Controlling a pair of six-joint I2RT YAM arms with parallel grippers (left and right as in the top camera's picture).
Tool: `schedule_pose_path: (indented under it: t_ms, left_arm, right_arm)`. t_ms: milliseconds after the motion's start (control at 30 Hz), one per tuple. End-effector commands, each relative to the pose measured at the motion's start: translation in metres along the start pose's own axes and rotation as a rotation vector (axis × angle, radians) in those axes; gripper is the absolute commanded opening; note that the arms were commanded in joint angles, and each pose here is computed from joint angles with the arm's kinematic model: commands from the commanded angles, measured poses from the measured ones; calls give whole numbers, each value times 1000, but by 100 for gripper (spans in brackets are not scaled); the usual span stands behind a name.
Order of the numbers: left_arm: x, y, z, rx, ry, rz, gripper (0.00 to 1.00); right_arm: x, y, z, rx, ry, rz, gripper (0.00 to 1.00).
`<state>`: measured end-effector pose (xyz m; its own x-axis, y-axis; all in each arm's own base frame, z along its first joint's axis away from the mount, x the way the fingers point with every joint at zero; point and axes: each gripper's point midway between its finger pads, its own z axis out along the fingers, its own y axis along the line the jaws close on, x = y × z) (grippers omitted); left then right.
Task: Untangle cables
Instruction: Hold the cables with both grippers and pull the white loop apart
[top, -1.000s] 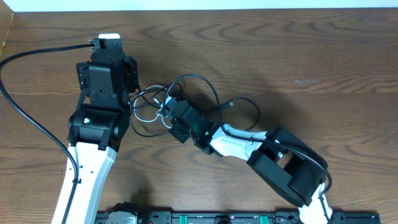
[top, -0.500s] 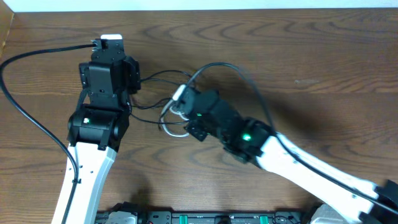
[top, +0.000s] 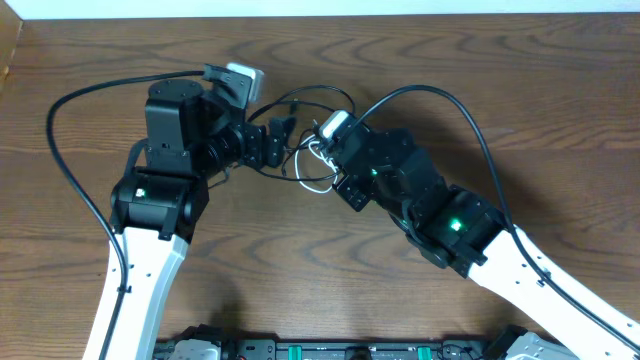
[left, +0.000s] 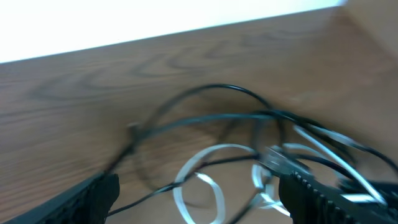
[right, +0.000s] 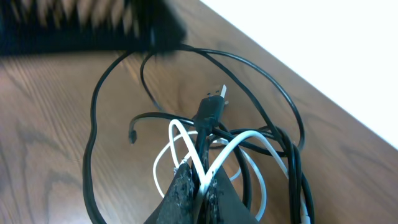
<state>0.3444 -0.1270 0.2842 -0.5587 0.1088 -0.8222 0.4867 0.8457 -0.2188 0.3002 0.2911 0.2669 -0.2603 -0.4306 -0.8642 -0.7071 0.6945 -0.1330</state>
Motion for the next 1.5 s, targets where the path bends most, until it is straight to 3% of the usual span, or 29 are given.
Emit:
schedule_pose_path:
  t_ms: [0,233,433,900,1100,1333,1467]
  left_arm:
    - [6,-24,11,175,33,-13,88]
    - [19,-16,31,176,92,-45,88]
    - [17,-17,33,179,86,-38,99]
    - [-26,-47,39,240,-89,106,100]
    - [-38,-19,46,74,-133,125,100]
    - [-30,-13,56,44,-109,414,100]
    - [-22,-13,57,52,-79,485,100]
  right_arm:
    - [-37,-9,-28,25,-121,-4,1]
    - [-62,-17,-63,50,-219,-31,1]
    - [-66,-16,-71,44,-240,-39,1]
    - [-67,-4,-72,-22,-249,-47,1]
    - [-70,6,-76,-82,-265,-55,1]
    - [-74,6,-88,-85,-290,-55,1]
    - [-75,6,-93,-84,-297,-55,1]
